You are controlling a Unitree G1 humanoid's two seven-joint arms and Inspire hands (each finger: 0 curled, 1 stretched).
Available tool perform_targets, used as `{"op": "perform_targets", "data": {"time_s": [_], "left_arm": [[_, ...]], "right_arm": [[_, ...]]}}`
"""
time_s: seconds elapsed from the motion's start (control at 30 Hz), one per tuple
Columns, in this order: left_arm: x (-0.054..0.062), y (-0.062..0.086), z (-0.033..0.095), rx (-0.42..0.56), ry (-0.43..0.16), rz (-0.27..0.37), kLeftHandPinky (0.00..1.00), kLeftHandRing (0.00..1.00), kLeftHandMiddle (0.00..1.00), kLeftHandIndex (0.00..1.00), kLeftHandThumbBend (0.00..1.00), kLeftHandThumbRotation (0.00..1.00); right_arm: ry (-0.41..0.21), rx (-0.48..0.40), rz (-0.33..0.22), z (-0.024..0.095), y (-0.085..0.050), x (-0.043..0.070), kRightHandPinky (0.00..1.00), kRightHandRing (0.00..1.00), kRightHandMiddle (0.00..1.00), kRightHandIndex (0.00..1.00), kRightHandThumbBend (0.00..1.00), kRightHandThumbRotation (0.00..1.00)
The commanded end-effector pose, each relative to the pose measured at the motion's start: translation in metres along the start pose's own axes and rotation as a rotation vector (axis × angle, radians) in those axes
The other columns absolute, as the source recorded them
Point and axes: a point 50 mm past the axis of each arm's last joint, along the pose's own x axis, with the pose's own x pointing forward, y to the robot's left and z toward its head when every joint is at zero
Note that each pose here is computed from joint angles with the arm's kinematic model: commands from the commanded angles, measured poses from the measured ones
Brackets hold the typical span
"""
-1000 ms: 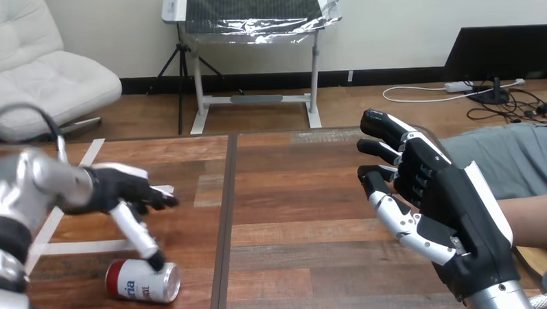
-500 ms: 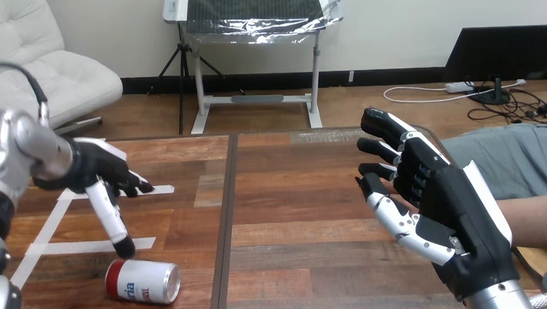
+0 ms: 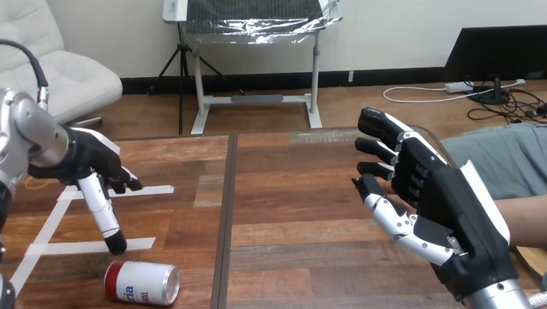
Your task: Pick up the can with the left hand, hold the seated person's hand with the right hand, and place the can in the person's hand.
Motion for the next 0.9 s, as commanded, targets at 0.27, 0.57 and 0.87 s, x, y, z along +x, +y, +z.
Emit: {"op": "perform_targets", "data": {"time_s": [0.27, 0.57, 0.87], "left_arm": [[-0.005, 0.008, 0.011, 0.056, -0.027, 0.052, 1.00, 0.98, 0.97, 0.95, 0.98, 0.24], [0.008, -0.006, 0.018, 0.096, -0.108, 0.052, 0.95, 0.92, 0.93, 0.92, 0.95, 0.24], [0.019, -0.022, 0.027, 0.087, -0.209, 0.046, 0.92, 0.91, 0.92, 0.91, 0.93, 0.22]], "right_arm": [[-0.078, -0.025, 0.020, 0.018, 0.000, 0.011, 0.81, 0.87, 0.91, 0.88, 0.33, 0.02], [-0.078, -0.024, 0.025, 0.019, 0.000, 0.012, 0.81, 0.87, 0.91, 0.88, 0.34, 0.03], [-0.083, -0.036, 0.028, 0.019, -0.002, 0.012, 0.80, 0.87, 0.90, 0.88, 0.35, 0.03]]}}
